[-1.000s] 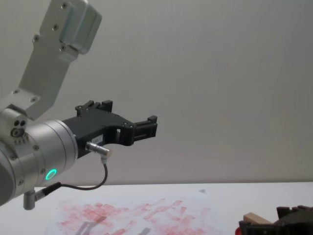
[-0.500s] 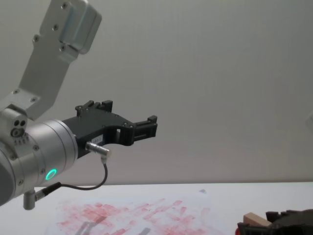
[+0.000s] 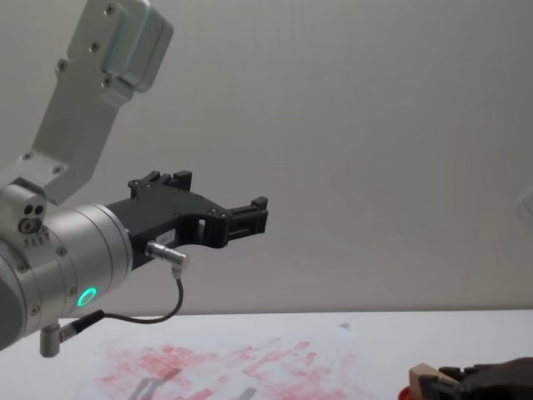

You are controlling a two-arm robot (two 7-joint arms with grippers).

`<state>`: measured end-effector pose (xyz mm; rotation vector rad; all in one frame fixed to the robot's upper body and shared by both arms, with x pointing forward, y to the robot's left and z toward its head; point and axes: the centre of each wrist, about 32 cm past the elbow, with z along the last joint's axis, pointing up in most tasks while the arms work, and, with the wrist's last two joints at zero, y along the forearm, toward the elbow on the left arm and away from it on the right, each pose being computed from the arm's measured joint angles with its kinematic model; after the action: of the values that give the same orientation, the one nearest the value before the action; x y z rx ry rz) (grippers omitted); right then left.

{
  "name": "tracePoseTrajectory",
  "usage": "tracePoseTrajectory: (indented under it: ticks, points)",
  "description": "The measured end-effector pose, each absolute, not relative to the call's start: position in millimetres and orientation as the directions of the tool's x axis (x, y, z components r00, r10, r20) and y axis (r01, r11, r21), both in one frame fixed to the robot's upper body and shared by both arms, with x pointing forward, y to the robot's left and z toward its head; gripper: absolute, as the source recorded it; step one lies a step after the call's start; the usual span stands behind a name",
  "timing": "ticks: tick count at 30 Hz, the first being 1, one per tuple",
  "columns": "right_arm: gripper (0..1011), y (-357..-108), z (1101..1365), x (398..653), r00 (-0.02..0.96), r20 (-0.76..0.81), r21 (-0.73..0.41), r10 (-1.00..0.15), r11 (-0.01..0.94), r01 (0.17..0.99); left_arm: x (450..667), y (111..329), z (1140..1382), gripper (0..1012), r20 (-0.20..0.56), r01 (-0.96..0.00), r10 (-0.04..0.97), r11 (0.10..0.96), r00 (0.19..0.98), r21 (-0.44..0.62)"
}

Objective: Use the one hand to pick up the stamp and affix it onto the A4 paper.

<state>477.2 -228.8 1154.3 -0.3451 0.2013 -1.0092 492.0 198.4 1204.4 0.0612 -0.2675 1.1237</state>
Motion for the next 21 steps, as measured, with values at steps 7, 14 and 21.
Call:
tracePoseTrajectory:
  ticks: [7, 14, 21]
  points:
    - [216, -228.4, 1154.1, 477.4, 0.522, -0.007, -0.374, -0.853, 0.486, 0.790, 492.0, 198.4, 1204.4, 1001, 0.242, -0.897, 0.882, 0.434, 0.404, -0.086]
    - [216, -228.1, 1154.2, 477.6, 0.523, -0.006, -0.374, -0.852, 0.487, 0.789, 492.0, 198.4, 1204.4, 1001, 0.243, -0.897, 0.882, 0.434, 0.404, -0.086]
    - [216, -226.0, 1160.0, 480.8, 0.544, 0.014, -0.346, -0.839, 0.507, 0.790, 492.0, 198.4, 1204.4, 1001, 0.243, -0.897, 0.882, 0.434, 0.404, -0.086]
